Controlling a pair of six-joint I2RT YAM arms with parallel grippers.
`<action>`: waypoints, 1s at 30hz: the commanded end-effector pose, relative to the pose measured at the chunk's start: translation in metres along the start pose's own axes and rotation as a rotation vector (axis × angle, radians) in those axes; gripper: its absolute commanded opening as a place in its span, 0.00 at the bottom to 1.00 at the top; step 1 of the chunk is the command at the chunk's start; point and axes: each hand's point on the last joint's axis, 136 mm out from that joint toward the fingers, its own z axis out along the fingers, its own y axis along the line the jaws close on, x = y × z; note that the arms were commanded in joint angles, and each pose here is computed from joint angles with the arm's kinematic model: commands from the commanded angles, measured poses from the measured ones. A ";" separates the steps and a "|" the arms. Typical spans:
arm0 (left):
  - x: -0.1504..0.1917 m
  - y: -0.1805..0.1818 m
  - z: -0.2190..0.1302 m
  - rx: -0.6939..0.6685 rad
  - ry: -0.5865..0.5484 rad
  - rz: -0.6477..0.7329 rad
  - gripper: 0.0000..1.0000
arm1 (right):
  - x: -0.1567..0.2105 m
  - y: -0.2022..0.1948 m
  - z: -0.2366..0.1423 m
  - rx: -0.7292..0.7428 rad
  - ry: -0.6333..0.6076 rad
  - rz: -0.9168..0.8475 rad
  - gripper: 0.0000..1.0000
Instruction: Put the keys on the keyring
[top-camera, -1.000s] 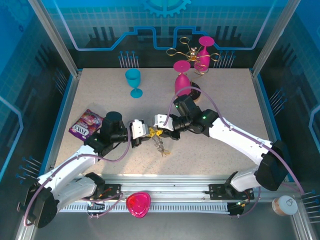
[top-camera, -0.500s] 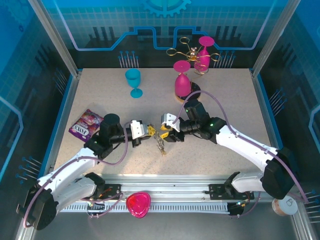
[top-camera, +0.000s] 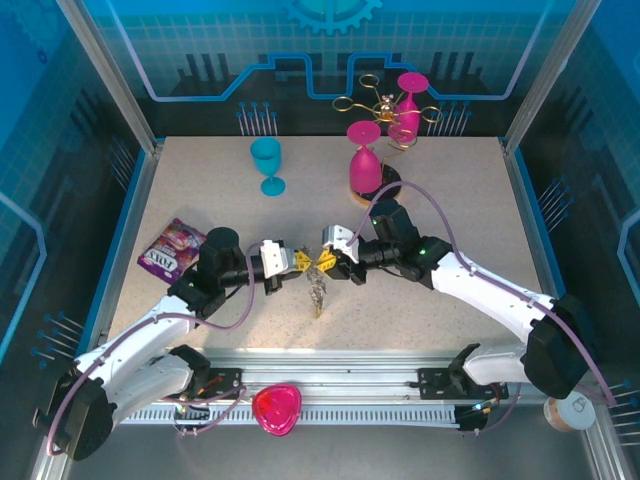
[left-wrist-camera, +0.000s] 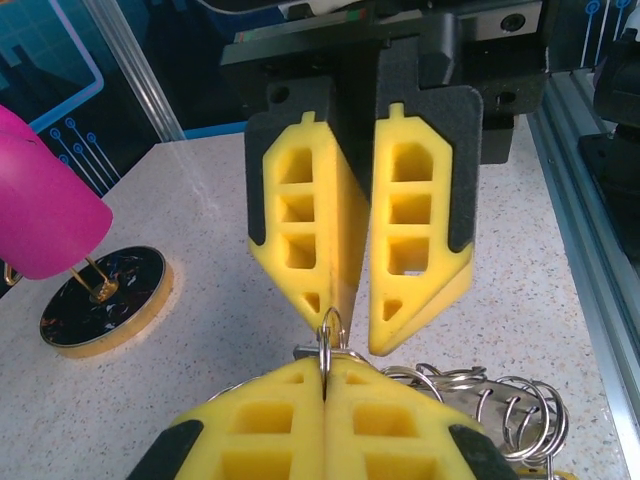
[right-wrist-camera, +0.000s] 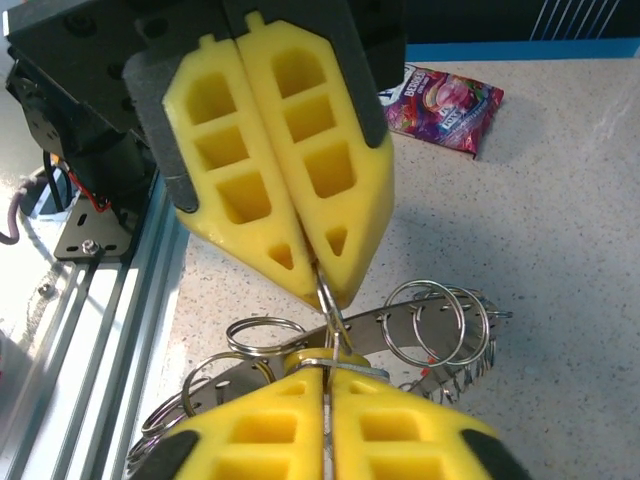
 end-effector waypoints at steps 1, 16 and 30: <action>-0.018 -0.005 -0.005 0.019 -0.063 0.050 0.00 | -0.004 -0.003 -0.004 0.009 -0.012 0.008 0.04; -0.034 -0.014 -0.005 0.104 -0.096 0.060 0.00 | 0.005 -0.017 0.014 -0.097 0.079 0.175 0.00; -0.028 -0.010 -0.004 0.056 -0.111 0.043 0.00 | 0.020 -0.010 -0.005 0.055 -0.047 0.028 0.44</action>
